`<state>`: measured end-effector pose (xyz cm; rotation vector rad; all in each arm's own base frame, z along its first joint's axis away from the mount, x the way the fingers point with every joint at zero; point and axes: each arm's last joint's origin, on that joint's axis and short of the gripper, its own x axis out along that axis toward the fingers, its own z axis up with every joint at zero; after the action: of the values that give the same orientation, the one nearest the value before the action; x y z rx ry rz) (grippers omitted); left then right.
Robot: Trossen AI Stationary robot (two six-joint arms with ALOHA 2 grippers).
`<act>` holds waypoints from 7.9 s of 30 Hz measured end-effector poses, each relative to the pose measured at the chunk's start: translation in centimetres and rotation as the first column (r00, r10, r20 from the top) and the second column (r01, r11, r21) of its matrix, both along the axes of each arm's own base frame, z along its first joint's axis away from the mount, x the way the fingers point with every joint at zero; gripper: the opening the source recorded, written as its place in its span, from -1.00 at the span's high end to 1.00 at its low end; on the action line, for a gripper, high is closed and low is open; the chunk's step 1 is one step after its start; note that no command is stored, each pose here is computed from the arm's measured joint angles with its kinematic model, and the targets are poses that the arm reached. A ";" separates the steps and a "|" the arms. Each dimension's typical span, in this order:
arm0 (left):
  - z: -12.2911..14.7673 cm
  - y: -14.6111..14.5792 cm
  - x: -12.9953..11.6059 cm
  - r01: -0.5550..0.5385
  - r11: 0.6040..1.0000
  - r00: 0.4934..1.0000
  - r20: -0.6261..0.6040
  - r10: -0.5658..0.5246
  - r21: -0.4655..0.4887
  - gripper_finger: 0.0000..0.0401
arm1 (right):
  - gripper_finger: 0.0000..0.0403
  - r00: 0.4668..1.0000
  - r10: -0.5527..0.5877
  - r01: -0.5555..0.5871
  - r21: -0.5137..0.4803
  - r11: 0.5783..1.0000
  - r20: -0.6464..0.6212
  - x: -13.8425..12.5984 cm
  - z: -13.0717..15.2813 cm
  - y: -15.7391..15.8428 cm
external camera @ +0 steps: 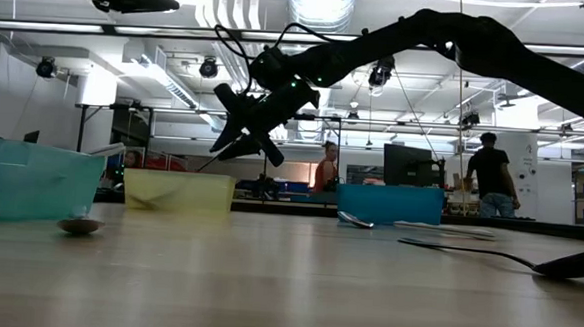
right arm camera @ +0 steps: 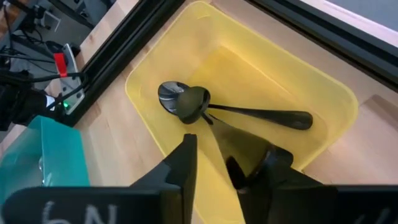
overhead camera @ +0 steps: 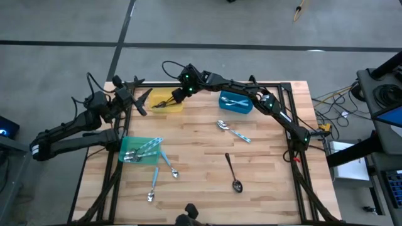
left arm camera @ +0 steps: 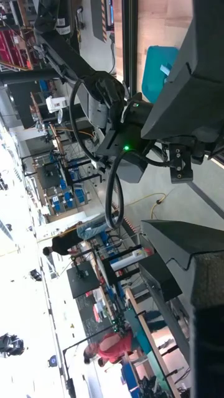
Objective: Sort silverware by color (type)
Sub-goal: Put the black spoon into the yellow bin
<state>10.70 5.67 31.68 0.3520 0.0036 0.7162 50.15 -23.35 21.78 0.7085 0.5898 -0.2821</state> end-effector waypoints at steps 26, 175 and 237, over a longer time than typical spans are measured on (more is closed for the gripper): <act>0.0 0.0 0.0 0.000 1.000 1.000 0.000 0.000 0.000 -0.02 | -0.01 0.999 -0.040 0.039 -0.045 0.998 -0.015 -0.3 0.0 -0.7; -0.2 0.2 0.4 -0.003 1.000 0.999 -0.033 0.003 0.012 -0.02 | 0.94 0.927 -0.318 0.220 -0.400 0.890 -0.199 -0.1 -1.8 -0.2; -11.4 15.2 13.7 -0.344 0.817 0.671 -0.730 -0.131 -0.463 -0.01 | 0.94 0.988 -0.008 -0.099 -0.680 0.727 -0.152 -19.7 7.9 7.8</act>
<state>24.39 20.85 20.29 0.0319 1.0300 0.6144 30.48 -15.55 29.72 -0.0575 0.5842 -0.4776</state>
